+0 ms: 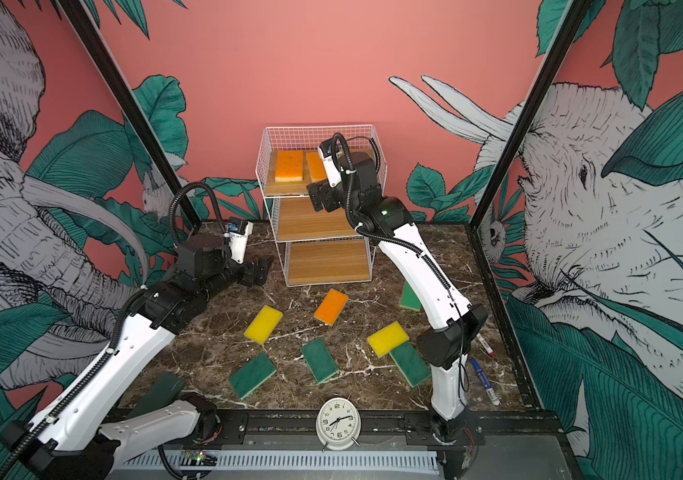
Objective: Place and organize the cleaning sponges onto the shelf
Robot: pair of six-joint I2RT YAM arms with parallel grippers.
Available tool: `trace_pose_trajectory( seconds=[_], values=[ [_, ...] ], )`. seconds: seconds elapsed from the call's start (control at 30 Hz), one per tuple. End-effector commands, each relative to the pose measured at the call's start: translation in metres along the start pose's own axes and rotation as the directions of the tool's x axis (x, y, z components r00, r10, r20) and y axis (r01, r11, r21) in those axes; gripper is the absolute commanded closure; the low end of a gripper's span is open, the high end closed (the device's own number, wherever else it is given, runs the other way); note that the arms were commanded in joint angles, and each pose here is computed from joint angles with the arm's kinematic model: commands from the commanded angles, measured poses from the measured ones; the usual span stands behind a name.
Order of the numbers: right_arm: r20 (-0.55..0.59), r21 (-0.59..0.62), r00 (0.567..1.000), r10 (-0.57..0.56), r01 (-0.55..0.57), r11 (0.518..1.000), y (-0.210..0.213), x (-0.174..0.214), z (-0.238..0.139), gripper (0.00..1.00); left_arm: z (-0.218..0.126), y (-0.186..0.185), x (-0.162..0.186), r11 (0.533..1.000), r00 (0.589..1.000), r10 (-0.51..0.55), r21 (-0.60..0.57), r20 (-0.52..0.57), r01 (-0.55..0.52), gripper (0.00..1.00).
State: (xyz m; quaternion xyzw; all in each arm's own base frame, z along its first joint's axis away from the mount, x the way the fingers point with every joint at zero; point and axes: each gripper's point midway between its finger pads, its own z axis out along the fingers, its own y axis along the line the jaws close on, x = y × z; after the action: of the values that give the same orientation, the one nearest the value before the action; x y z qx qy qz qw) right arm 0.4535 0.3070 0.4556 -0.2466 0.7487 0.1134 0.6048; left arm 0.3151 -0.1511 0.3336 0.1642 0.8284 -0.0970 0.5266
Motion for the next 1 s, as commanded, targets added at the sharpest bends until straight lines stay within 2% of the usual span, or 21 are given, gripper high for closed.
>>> trace_pose_trajectory(
  seconds=[0.0,0.97],
  values=[
    [0.044,0.004,0.999,0.017,-0.017,1.0,-0.001,-0.015,-0.004,0.01,-0.011,0.001,-0.017,1.0,0.998,-0.008,0.006,0.061,0.008,0.14],
    [-0.01,0.066,0.994,0.106,-0.106,0.992,-0.015,0.003,0.029,0.01,-0.01,0.001,-0.02,1.0,0.998,-0.012,0.006,0.062,0.012,0.12]
  ],
)
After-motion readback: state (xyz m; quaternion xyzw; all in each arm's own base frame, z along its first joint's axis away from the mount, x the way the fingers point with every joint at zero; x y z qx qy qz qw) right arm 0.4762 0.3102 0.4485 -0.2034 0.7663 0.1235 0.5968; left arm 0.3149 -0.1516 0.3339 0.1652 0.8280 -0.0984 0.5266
